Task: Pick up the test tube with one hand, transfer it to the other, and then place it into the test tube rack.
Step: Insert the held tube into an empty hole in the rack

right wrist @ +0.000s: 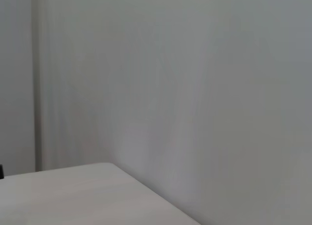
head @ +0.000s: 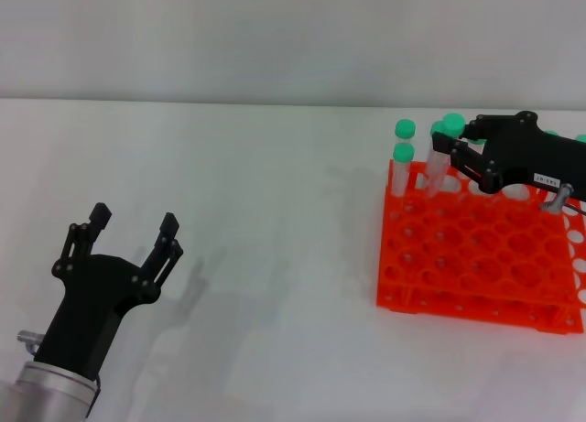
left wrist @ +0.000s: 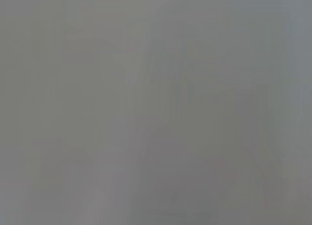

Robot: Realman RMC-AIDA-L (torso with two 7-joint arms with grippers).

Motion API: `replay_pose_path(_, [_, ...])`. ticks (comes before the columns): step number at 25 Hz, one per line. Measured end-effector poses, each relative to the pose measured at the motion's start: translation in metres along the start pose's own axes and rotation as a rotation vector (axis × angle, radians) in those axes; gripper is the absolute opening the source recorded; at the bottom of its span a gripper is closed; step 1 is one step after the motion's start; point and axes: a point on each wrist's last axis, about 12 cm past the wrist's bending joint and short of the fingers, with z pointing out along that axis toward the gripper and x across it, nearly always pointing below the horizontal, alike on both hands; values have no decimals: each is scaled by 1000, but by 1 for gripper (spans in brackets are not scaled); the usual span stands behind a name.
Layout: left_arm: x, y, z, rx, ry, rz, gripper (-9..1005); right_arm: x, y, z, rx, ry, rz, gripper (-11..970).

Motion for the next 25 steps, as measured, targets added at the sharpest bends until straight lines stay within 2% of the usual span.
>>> replay_pose_path(10, [0,0,0,6,0,-6,865,8,6,9,-15,38,9,239])
replay_pose_path(25, [0,-1,0,11,-1,-6,864,17,5,23,20,108,37,247])
